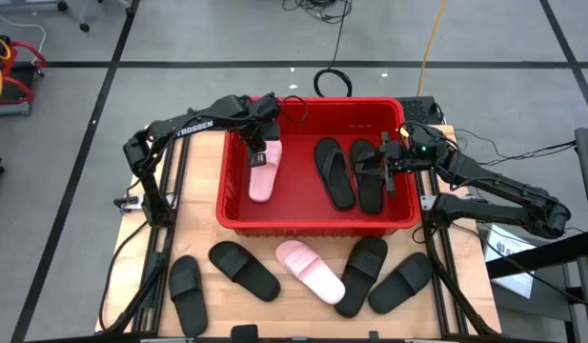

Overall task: Pick and place slides into bin
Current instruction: Put the pink slipper into the red bin

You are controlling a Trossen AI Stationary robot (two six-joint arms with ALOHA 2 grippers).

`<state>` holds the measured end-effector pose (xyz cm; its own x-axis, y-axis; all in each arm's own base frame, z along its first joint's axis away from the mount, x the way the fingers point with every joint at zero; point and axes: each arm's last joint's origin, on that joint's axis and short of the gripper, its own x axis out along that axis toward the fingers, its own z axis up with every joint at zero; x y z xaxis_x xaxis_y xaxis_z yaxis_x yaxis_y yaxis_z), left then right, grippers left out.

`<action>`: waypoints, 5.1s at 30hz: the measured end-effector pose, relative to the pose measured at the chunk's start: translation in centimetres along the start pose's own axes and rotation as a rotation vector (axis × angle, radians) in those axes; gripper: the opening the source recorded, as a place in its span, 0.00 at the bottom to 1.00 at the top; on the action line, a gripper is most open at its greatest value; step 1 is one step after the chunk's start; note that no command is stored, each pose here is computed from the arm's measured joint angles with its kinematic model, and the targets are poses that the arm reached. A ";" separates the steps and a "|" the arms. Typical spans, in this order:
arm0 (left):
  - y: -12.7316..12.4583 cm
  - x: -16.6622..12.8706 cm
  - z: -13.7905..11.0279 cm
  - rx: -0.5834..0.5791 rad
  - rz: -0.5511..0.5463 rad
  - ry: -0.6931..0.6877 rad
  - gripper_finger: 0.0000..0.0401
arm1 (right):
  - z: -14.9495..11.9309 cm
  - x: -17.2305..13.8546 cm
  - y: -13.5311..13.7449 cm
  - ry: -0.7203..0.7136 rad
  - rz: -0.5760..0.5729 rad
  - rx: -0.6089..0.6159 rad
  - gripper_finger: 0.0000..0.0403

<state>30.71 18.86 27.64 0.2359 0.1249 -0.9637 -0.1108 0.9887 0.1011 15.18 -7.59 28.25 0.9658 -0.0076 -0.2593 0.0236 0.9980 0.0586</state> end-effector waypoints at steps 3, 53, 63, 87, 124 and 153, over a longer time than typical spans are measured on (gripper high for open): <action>0.0 0.0 0.0 -0.001 0.001 -0.001 0.19 | 0.0 0.0 0.0 0.000 0.000 0.000 0.39; -17.8 -18.2 -5.3 0.018 0.112 -0.543 0.23 | 7.1 0.2 19.3 0.116 0.381 -0.531 0.00; -19.2 -19.6 -6.7 0.058 0.074 -0.602 0.23 | 3.2 3.1 24.8 0.269 0.335 -0.568 0.00; -21.7 -20.2 -7.4 0.003 -0.043 -0.628 0.23 | -2.0 8.4 28.4 0.353 0.144 -0.693 0.00; -24.0 -20.7 -8.5 -0.025 -0.100 -0.644 0.23 | -8.2 15.9 27.1 0.292 0.003 -0.891 0.31; -24.0 -20.7 -8.5 -0.039 -0.105 -0.643 0.23 | -9.0 18.1 24.4 0.381 0.072 -0.811 0.31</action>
<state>20.31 -8.16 43.09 0.7764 0.0641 -0.6270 -0.0873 0.9962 -0.0064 30.95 17.23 16.32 0.8031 -0.0661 -0.5922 -0.3627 0.7343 -0.5739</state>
